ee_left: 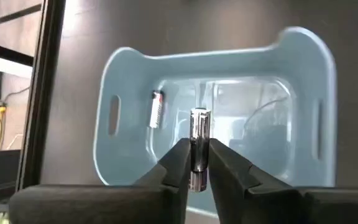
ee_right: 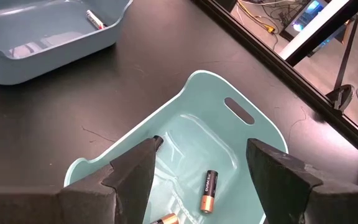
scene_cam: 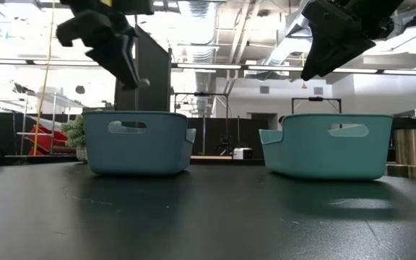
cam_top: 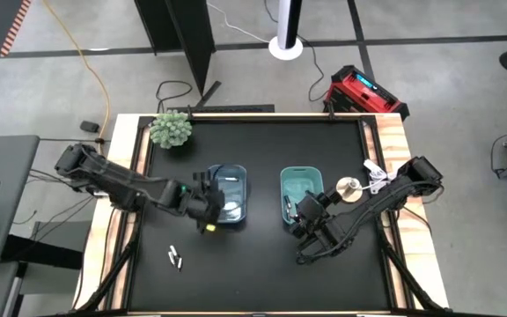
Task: Sort batteries
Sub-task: Put the small silver battery into the blue bin, then put the big silver battery into the blue bin
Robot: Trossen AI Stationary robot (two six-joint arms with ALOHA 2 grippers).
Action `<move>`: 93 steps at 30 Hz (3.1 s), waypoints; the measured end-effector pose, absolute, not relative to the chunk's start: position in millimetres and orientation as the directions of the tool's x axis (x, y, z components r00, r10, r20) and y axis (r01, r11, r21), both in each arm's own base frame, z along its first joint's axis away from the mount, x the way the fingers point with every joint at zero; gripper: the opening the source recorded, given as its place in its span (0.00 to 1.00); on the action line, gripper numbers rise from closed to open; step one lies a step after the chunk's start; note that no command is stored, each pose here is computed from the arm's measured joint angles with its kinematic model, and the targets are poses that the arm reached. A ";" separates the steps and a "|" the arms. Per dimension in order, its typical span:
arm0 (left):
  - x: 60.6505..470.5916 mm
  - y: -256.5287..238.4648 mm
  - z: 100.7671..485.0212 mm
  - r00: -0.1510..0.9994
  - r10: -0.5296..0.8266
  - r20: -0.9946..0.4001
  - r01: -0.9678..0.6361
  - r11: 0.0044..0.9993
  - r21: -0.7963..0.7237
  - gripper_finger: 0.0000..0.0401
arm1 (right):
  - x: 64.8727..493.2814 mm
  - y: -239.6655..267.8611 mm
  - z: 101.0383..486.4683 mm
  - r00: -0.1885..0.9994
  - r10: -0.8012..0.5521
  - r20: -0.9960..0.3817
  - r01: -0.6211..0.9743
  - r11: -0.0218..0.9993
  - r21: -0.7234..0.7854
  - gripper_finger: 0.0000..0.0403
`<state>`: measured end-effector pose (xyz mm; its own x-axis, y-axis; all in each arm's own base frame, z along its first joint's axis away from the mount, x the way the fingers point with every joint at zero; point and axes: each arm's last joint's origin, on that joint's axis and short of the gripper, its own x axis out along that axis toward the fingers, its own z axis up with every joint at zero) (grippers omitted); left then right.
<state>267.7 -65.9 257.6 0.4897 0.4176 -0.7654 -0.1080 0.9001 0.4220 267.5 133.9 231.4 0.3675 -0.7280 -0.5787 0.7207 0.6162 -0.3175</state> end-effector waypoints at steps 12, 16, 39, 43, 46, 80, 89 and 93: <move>268.4 -47.7 261.1 0.469 0.312 -0.826 -0.113 0.949 0.294 0.48 | 267.5 134.0 231.5 0.368 -0.728 -0.578 0.719 0.617 -0.320 0.67; 250.0 -66.4 269.5 0.468 0.248 -0.848 -0.078 0.968 0.240 0.48 | 267.6 133.9 231.5 0.368 -0.728 -0.578 0.719 0.617 -0.320 0.67; 175.0 -166.8 188.6 0.271 -0.013 -0.962 0.188 0.981 0.040 0.42 | 268.5 134.4 231.3 0.374 -0.726 -0.578 0.714 0.623 -0.320 0.67; 178.1 -172.3 175.6 0.259 -0.024 -0.966 0.204 0.978 0.030 0.42 | 268.7 134.5 231.4 0.376 -0.725 -0.578 0.714 0.624 -0.317 0.67; 180.1 -174.6 174.6 0.270 -0.043 -0.962 0.205 0.979 0.014 0.42 | 268.7 134.5 231.4 0.376 -0.724 -0.578 0.715 0.624 -0.317 0.67; 155.2 -183.9 171.8 0.268 0.082 -0.960 0.151 0.980 0.126 0.44 | 269.1 134.4 231.3 0.377 -0.724 -0.578 0.716 0.623 -0.314 0.67; 160.0 -179.9 171.8 0.265 0.088 -0.960 0.168 0.976 0.136 0.43 | 269.1 134.4 231.3 0.377 -0.724 -0.578 0.716 0.624 -0.314 0.67; 159.7 -180.1 171.7 0.258 0.081 -0.963 0.177 0.976 0.129 0.43 | 269.1 134.4 231.3 0.377 -0.724 -0.578 0.715 0.624 -0.315 0.67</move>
<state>159.7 -180.1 171.7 0.2575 0.0809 -0.9629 0.1773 0.9756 0.1294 269.1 134.4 231.3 0.3768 -0.7237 -0.5782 0.7148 0.6241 -0.3154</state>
